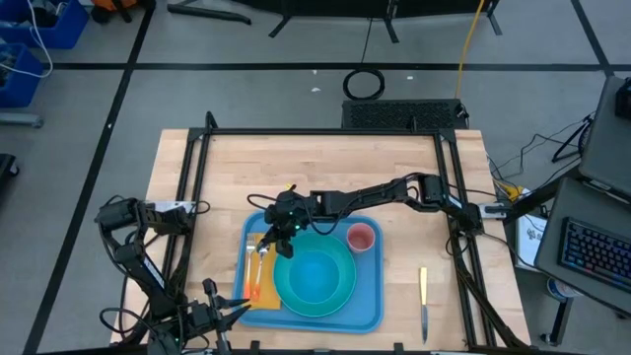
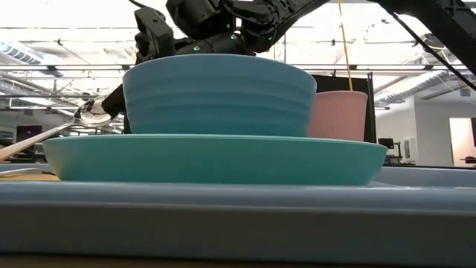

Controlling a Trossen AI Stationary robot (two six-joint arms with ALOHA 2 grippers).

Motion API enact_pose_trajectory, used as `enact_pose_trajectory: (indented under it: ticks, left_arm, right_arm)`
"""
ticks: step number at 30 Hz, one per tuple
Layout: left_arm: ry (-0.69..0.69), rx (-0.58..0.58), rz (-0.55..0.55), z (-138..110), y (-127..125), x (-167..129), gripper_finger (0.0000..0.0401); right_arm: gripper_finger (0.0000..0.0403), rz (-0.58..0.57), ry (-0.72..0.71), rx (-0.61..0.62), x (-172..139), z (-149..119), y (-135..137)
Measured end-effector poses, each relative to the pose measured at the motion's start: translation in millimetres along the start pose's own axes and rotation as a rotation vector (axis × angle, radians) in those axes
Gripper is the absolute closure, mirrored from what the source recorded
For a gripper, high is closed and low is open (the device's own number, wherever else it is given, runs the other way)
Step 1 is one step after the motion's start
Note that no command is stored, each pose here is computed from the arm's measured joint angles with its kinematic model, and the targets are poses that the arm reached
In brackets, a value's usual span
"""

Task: Set up tray
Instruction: Put the orange spoon on the yellow napkin to the right of the orange fork

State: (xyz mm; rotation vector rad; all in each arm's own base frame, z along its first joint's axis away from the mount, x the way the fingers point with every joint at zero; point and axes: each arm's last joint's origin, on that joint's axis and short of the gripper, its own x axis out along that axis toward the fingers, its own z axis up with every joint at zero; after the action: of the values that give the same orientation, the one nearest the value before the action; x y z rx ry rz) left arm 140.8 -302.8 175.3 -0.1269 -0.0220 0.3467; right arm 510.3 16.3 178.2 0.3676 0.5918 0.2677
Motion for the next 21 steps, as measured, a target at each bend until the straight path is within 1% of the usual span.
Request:
enact_pose_trajectory:
  ticks: [21]
  left_arm:
    - [0.0,-0.004,0.0,0.0,0.0,0.0,0.0339]
  right_arm:
    - [0.0394,-0.005,0.006,-0.019,2.2,-2.5,-2.4]
